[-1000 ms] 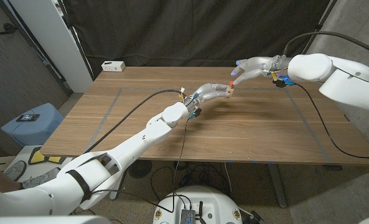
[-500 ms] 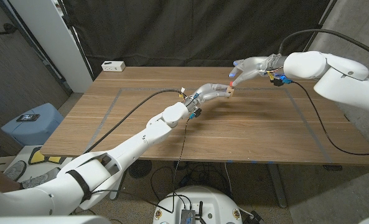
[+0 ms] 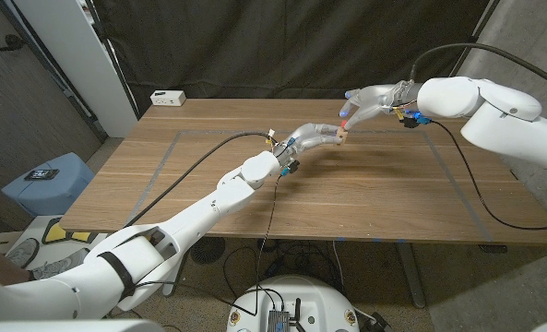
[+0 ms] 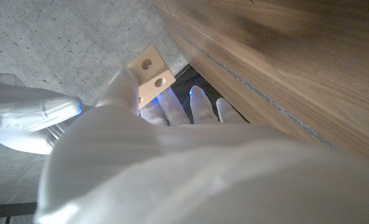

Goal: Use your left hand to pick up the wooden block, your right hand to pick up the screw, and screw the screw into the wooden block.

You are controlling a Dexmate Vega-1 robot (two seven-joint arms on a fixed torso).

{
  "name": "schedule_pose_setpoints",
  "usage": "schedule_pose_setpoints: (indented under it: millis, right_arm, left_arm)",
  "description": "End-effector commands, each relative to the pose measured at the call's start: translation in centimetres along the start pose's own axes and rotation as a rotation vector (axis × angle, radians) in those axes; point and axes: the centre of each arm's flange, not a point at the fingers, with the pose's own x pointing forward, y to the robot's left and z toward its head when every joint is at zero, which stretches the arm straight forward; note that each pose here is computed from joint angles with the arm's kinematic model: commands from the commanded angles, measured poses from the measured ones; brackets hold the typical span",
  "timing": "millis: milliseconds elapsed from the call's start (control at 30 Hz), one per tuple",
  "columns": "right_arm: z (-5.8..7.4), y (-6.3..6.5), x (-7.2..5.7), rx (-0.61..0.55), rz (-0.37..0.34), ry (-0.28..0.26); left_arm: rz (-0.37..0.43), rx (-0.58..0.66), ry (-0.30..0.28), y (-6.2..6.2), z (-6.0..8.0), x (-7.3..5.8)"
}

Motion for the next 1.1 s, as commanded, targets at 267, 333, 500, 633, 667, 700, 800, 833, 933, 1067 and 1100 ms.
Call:
schedule_pose_setpoints:
  millis: [267, 333, 500, 633, 667, 700, 800, 833, 933, 1067, 1100]
  right_arm:
    - [0.00, 0.63, 0.35, -0.013, 0.004, 0.012]
    - [-0.04, 0.68, 0.40, -0.012, 0.004, 0.013]
    - [-0.10, 0.72, 0.43, -0.016, 0.007, 0.014]
    - [-0.26, 0.76, 0.42, -0.015, 0.005, 0.018]
    - [-0.30, 0.77, 0.42, -0.014, 0.006, 0.020]
    - [-0.32, 0.78, 0.43, -0.013, 0.009, 0.024]
    - [-0.38, 0.83, 0.42, -0.013, 0.008, 0.025]
    - [-0.39, 0.84, 0.43, -0.013, 0.008, 0.027]
    - [-0.48, 0.88, 0.41, -0.012, 0.007, 0.027]
    - [-0.58, 0.97, 0.45, -0.015, 0.011, 0.029]
    - [-0.61, 0.99, 0.45, -0.014, 0.011, 0.031]
  left_arm:
    - [-0.010, -0.003, 0.002, -0.21, -0.13, -0.09]
    - [-0.009, -0.004, 0.002, -0.22, -0.15, -0.09]
    - [-0.009, -0.003, 0.002, -0.17, -0.17, -0.08]
    - [-0.013, -0.004, 0.003, -0.17, -0.20, -0.06]
    - [-0.014, -0.003, 0.004, -0.17, -0.21, -0.05]
    - [-0.014, -0.003, 0.005, -0.16, -0.22, -0.04]
    - [-0.014, -0.002, 0.004, -0.14, -0.23, 0.00]
    - [-0.014, -0.001, 0.004, -0.13, -0.22, 0.00]
    - [-0.016, -0.001, 0.006, -0.13, -0.22, 0.01]
    - [-0.018, 0.001, 0.005, -0.15, -0.20, 0.07]
    - [-0.018, 0.001, 0.005, -0.16, -0.20, 0.08]
